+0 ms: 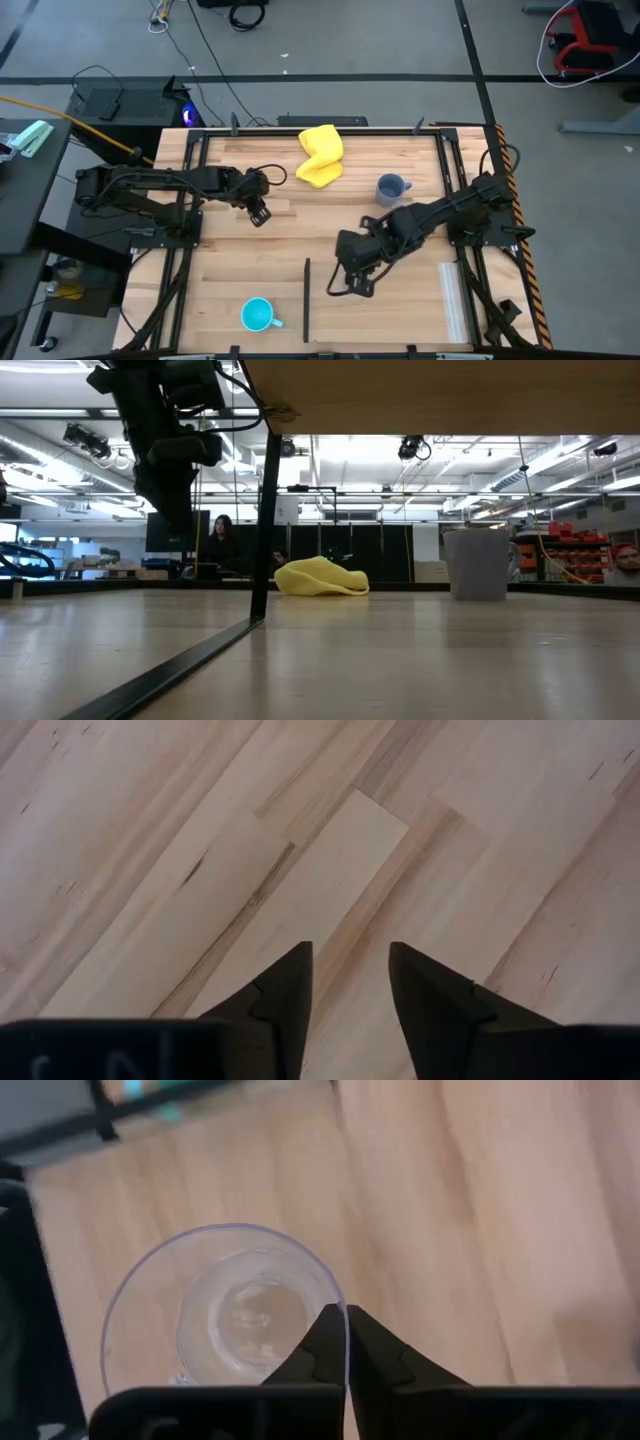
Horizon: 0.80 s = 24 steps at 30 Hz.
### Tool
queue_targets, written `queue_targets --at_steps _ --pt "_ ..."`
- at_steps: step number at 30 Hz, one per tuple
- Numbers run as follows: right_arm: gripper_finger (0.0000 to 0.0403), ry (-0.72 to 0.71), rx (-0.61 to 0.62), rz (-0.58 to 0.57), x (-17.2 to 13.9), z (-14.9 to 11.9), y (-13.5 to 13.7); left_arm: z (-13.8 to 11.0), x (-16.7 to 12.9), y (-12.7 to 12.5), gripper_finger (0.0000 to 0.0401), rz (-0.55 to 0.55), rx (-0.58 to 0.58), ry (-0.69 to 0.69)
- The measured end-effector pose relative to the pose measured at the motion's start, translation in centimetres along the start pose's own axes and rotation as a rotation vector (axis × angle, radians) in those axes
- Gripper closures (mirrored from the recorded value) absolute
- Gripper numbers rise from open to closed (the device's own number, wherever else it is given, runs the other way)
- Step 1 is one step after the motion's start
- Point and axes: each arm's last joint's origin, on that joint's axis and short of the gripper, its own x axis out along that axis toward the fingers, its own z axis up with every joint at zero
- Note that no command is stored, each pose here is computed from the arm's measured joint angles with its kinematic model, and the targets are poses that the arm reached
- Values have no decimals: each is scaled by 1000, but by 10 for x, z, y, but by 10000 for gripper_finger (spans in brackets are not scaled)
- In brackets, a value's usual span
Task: Stack small to large cups/mugs on shelf
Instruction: Put the transparent mug on the shelf
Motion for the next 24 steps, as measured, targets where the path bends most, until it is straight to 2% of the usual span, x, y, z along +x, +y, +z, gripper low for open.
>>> queue_targets --at_steps 4,10,14,19,24 --pt "399 5 98 -73 -21 -26 3 0 0 0 265 -1 2 1" --pt "400 -115 238 -148 -62 -71 9 0 0 0 264 -1 2 1" --pt "401 -181 301 -96 -80 -97 17 0 0 0 262 0 2 1" --pt "401 -172 333 -70 -82 -114 30 0 0 0 268 0 2 2" --pt "402 -118 352 -102 -65 -122 39 0 0 0 274 0 18 2"
